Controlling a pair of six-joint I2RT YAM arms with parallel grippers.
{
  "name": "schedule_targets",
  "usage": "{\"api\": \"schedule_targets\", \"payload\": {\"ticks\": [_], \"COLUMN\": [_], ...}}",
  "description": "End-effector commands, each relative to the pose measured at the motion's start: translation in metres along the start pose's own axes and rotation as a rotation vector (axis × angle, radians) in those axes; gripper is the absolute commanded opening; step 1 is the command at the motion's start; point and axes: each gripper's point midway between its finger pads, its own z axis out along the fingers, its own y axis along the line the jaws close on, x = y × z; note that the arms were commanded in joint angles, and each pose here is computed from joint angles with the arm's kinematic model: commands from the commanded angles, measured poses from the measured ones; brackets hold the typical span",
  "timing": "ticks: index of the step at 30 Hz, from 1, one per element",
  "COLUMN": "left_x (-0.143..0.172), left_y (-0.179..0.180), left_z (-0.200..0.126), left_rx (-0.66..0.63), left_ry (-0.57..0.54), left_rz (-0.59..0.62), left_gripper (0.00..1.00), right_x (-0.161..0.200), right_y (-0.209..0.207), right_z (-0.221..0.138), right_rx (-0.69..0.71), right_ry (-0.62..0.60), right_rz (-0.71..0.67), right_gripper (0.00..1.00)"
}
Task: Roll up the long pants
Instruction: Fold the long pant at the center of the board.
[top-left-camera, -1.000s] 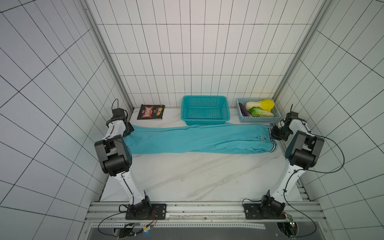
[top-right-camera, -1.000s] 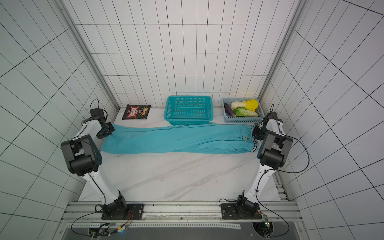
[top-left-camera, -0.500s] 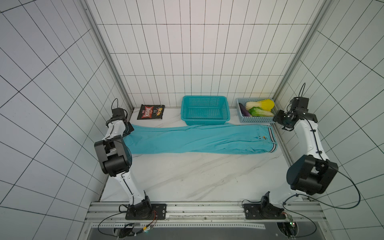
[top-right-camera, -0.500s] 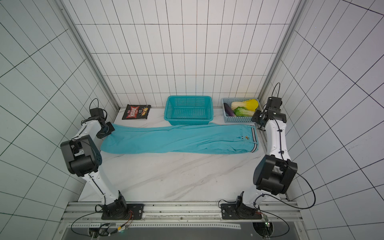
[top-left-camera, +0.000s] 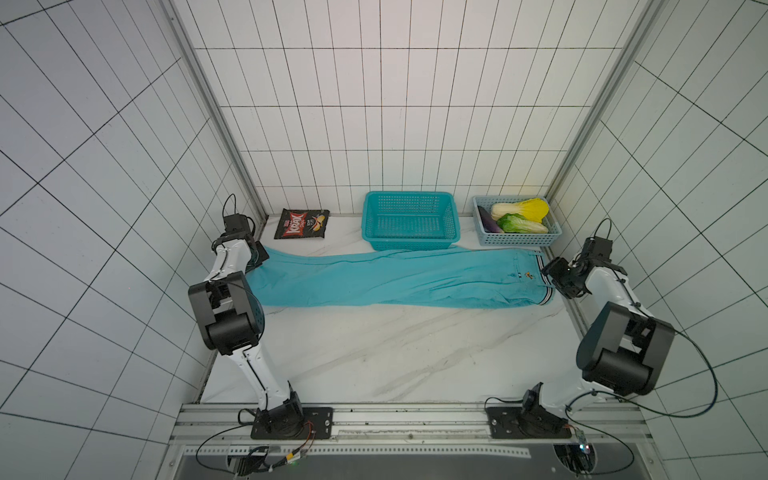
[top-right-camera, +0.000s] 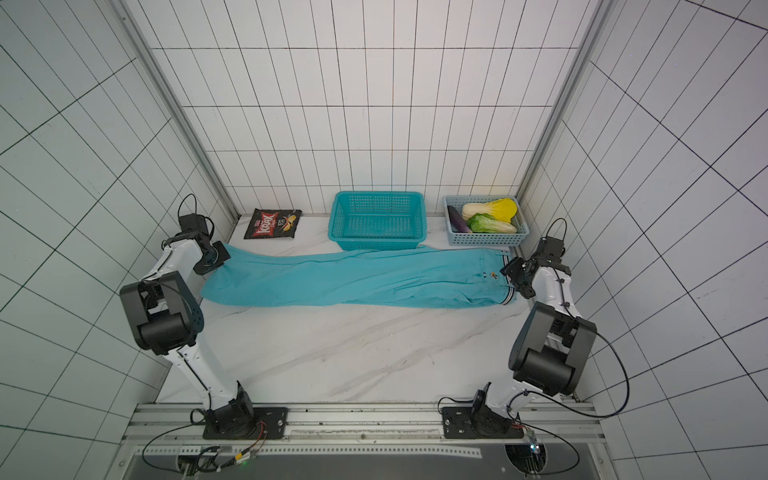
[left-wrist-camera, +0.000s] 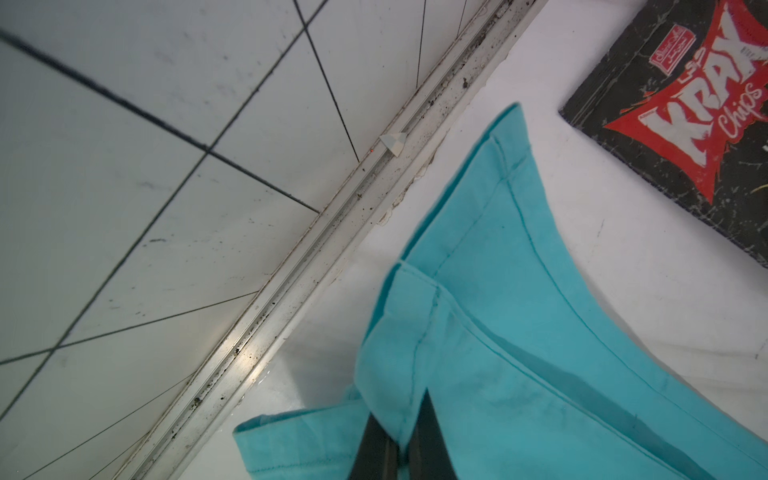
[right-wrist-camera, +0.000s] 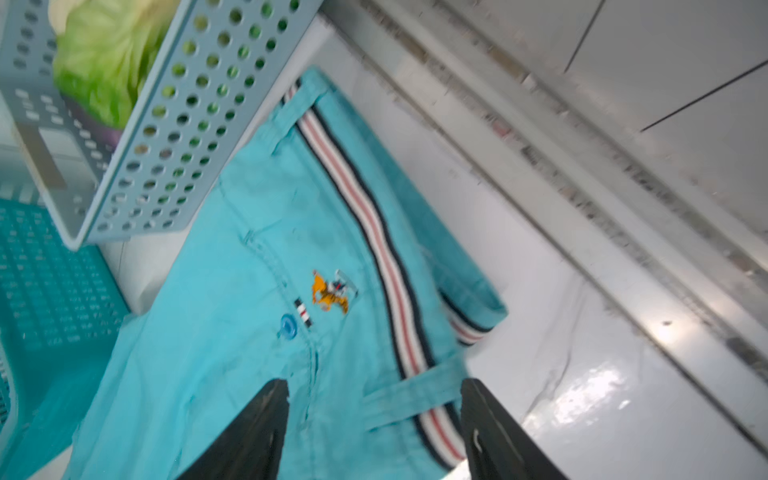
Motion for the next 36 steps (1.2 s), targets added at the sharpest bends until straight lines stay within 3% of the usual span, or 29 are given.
{"api": "schedule_targets", "payload": {"ticks": [1,13,18,20,23,25,36], "left_x": [-0.015,-0.012,-0.011,-0.01,-0.008,-0.008,-0.014], "left_y": [-0.004,-0.008,-0.011,-0.013,-0.014,-0.013,0.001], "left_z": [-0.008,-0.011,-0.013,-0.013,-0.013,-0.015,-0.018], "left_rx": [0.02,0.041,0.054,0.055,0.05,0.046,0.016], "left_ry": [-0.055,-0.049,-0.047,-0.046,-0.044,-0.049,-0.07], "left_rz": [-0.013,-0.027,-0.029,-0.026,-0.021,-0.024,-0.042], "left_gripper": [0.0,0.0,0.0,0.0,0.0,0.0,0.0], "right_x": [0.004,0.051,0.054,0.056,0.055,0.051,-0.021], "right_y": [-0.005,-0.007,-0.015,-0.012,-0.013,-0.011,0.029], "right_z": [0.014,0.046,0.05,0.054,0.055,0.05,-0.022], "right_rx": [-0.035,-0.131,-0.105,-0.131,-0.124,-0.116,-0.03], "right_ry": [0.082,0.177,0.176,0.173,0.174,0.159,-0.112], "right_rz": [0.081,0.143,0.129,0.127,0.116,0.096,-0.33], "right_gripper": [0.69,0.68,0.69,0.6,0.18,0.0,0.0]}}
